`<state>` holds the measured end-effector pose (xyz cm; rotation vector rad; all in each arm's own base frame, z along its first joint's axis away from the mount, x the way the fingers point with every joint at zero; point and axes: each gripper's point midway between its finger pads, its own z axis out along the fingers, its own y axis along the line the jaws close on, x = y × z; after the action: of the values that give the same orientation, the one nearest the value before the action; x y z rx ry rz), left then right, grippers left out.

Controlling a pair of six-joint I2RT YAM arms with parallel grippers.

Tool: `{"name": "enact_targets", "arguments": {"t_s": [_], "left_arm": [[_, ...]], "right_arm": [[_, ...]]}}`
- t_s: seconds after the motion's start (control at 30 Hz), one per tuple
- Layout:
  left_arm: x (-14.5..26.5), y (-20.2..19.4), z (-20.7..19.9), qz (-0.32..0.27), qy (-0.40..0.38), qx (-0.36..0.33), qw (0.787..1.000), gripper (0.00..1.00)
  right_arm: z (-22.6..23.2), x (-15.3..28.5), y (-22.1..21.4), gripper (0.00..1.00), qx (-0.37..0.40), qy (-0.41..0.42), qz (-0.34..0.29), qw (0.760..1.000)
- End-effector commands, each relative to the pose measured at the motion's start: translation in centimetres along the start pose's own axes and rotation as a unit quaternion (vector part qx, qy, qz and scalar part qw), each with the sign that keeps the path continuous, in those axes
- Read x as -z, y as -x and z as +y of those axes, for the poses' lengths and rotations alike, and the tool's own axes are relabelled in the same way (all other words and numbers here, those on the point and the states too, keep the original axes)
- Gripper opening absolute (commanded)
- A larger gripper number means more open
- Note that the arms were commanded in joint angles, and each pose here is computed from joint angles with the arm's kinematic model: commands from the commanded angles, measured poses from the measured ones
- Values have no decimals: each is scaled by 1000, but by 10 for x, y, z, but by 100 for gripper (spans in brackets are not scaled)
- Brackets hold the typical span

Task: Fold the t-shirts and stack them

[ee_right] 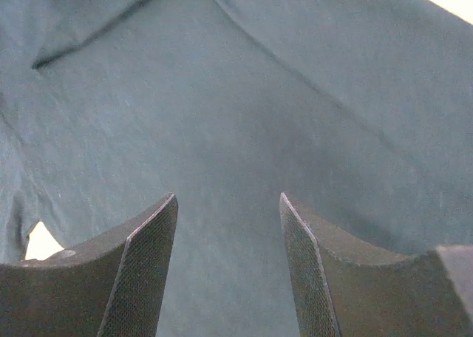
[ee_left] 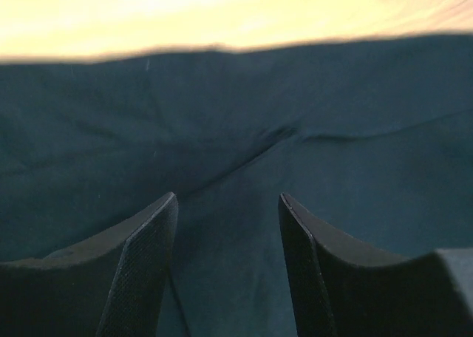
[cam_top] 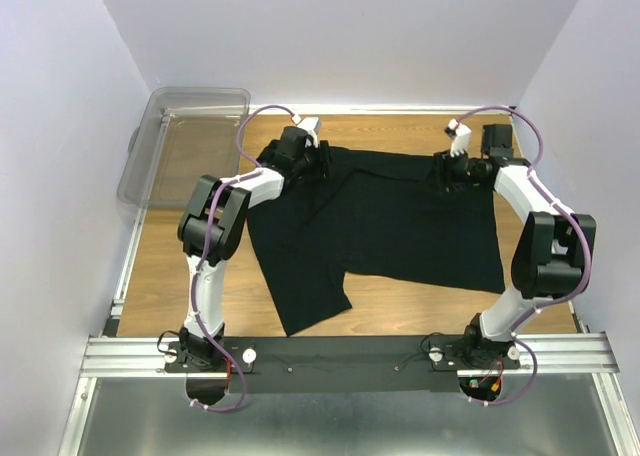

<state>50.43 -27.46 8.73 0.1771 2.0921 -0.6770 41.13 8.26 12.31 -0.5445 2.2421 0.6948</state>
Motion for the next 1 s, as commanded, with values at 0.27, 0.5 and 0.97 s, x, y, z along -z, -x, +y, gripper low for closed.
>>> {"name": "enact_targets", "arguments": {"t_s": [0.27,0.5,0.97], "left_arm": [[-7,-38,28,86,62,-19,994,61],[-9,-54,25,115,61,-26,991,59],[10,-40,-9,99,28,-48,994,0]], "right_arm": [[-28,25,-28,65,-77,-31,-13,996],[-30,33,-26,65,-84,-29,-25,996],[-35,42,-23,65,-93,-32,-37,994]]}}
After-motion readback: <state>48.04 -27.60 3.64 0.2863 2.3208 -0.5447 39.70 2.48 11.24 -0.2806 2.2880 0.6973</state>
